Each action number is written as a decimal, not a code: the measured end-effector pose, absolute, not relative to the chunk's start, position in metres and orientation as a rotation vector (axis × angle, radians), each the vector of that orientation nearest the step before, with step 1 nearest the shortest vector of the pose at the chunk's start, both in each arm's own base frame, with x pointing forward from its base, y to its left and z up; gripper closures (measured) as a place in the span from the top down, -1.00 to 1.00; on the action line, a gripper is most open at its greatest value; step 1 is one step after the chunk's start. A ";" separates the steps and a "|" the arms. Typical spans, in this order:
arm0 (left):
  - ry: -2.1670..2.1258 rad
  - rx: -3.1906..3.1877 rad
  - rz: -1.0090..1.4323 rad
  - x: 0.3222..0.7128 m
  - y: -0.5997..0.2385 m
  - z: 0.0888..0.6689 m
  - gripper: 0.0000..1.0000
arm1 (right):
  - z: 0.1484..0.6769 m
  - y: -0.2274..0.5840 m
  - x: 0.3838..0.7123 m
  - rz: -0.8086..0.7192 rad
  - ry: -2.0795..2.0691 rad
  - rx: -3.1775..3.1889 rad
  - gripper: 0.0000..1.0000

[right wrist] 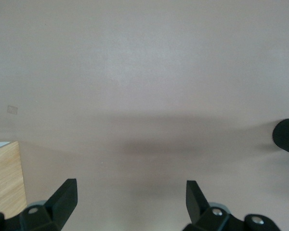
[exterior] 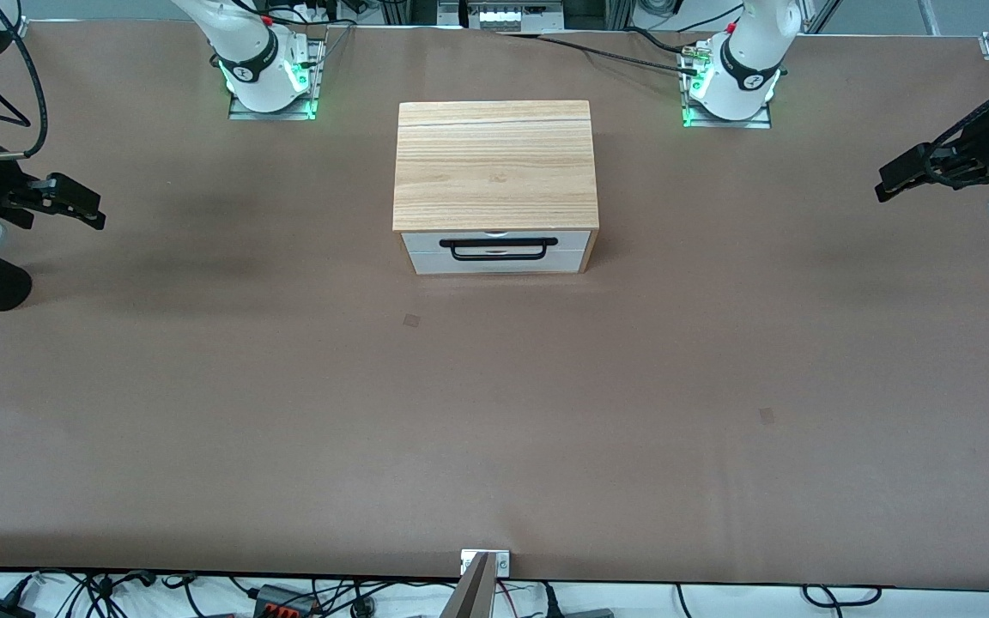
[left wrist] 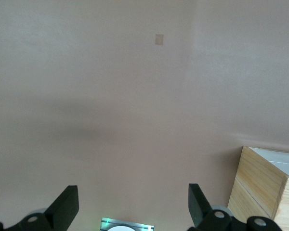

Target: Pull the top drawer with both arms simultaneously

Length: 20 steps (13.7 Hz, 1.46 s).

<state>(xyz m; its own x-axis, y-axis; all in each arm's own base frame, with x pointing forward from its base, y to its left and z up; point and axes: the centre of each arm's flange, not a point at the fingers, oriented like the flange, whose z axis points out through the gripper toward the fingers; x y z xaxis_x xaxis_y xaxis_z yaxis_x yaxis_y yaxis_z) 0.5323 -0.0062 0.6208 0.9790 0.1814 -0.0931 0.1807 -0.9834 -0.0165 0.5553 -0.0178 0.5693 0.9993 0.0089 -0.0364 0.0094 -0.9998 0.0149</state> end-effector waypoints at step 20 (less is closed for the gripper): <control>0.134 -3.763 0.639 0.604 -0.027 0.469 1.00 | 0.397 0.093 0.628 -0.533 0.236 3.320 1.00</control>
